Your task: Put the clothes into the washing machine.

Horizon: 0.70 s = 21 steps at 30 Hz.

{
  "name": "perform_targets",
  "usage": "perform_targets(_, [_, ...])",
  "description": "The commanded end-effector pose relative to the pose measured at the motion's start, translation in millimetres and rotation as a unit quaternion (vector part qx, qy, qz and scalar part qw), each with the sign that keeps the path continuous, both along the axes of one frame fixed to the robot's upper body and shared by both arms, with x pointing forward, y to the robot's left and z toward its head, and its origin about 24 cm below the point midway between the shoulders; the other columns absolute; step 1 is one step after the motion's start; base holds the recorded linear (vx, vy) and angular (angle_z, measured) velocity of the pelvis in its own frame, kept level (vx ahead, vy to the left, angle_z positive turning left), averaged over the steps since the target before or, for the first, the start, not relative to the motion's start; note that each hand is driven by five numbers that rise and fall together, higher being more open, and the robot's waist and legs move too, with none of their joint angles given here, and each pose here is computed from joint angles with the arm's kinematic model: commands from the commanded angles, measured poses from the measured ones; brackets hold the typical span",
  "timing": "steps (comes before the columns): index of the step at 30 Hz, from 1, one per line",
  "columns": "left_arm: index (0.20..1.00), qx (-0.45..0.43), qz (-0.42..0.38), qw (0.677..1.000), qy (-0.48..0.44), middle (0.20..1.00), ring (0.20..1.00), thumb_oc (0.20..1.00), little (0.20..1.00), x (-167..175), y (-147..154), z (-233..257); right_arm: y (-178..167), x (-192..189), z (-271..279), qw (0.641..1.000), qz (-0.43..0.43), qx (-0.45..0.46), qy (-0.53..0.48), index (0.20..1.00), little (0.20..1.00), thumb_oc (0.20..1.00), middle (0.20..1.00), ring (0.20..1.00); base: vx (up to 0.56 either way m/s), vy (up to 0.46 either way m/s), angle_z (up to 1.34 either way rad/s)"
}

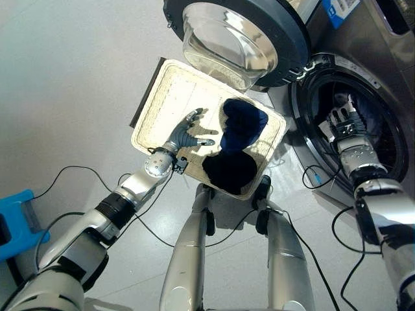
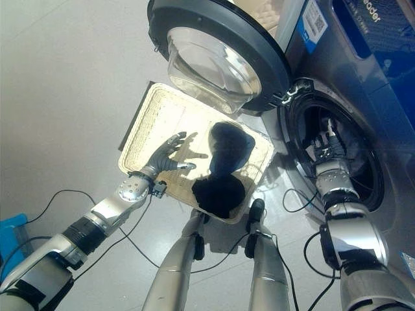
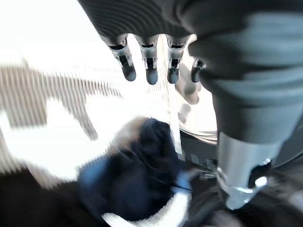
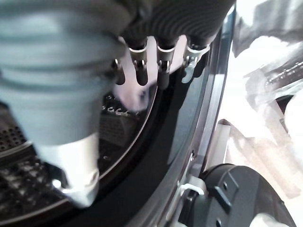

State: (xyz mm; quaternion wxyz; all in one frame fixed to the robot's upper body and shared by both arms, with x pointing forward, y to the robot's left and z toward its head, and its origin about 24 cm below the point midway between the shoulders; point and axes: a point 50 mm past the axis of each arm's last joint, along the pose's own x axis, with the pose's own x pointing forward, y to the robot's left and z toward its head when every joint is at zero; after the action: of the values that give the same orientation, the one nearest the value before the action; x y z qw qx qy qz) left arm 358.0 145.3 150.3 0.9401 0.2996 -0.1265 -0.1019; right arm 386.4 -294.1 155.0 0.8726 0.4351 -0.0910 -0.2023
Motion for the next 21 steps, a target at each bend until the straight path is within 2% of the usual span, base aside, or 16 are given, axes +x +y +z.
perform_targets(1, [1.000,0.103,0.017,0.991,-0.079,1.000,1.000,1.000,1.000,4,-13,10,-4,-10,14,0.993,-0.098,-0.050,-0.034,1.000,1.000,1.000,1.000,1.000,-0.01,0.062,-0.07])
perform_targets(7, [1.000,0.203,0.004,0.972,-0.119,1.000,1.000,1.000,1.000,4,-25,17,18,-9,10,0.991,-0.098,-0.094,-0.016,1.000,1.000,1.000,1.000,1.000,-0.01,0.044,-0.10])
perform_targets(9, [1.000,0.267,0.015,0.953,-0.142,1.000,1.000,1.000,1.000,6,-24,17,28,-10,7,0.985,-0.096,-0.140,-0.007,1.000,1.000,1.000,1.000,1.000,-0.01,0.027,-0.18])
perform_targets(12, [1.000,0.282,0.037,0.945,-0.161,1.000,1.000,1.000,1.000,9,-21,15,38,-7,10,0.982,-0.082,-0.169,-0.014,1.000,1.000,1.000,1.000,1.000,-0.02,0.021,-0.05])
perform_targets(14, [1.000,0.304,0.076,0.925,-0.217,1.000,1.000,1.000,1.000,12,-18,15,56,-7,9,0.979,-0.059,-0.196,-0.023,1.000,1.000,1.000,1.000,1.000,-0.02,0.016,-0.05])
perform_targets(16, [1.000,0.311,0.086,0.917,-0.235,1.000,1.000,1.000,1.000,13,-17,17,62,-7,8,0.978,-0.048,-0.201,-0.026,1.000,1.000,1.000,1.000,1.000,-0.01,0.007,-0.07])
perform_targets(19, [1.000,0.358,0.123,0.878,-0.293,1.000,1.000,1.000,1.000,22,-10,25,83,-6,-1,0.978,-0.001,-0.208,-0.024,1.000,1.000,1.000,1.000,1.000,-0.01,0.018,-0.04])
perform_targets(21, [1.000,0.362,0.125,0.875,-0.296,1.000,1.000,1.000,1.000,23,-10,26,83,-6,-1,0.978,0.001,-0.209,-0.023,1.000,1.000,1.000,1.000,1.000,0.00,0.017,0.00])
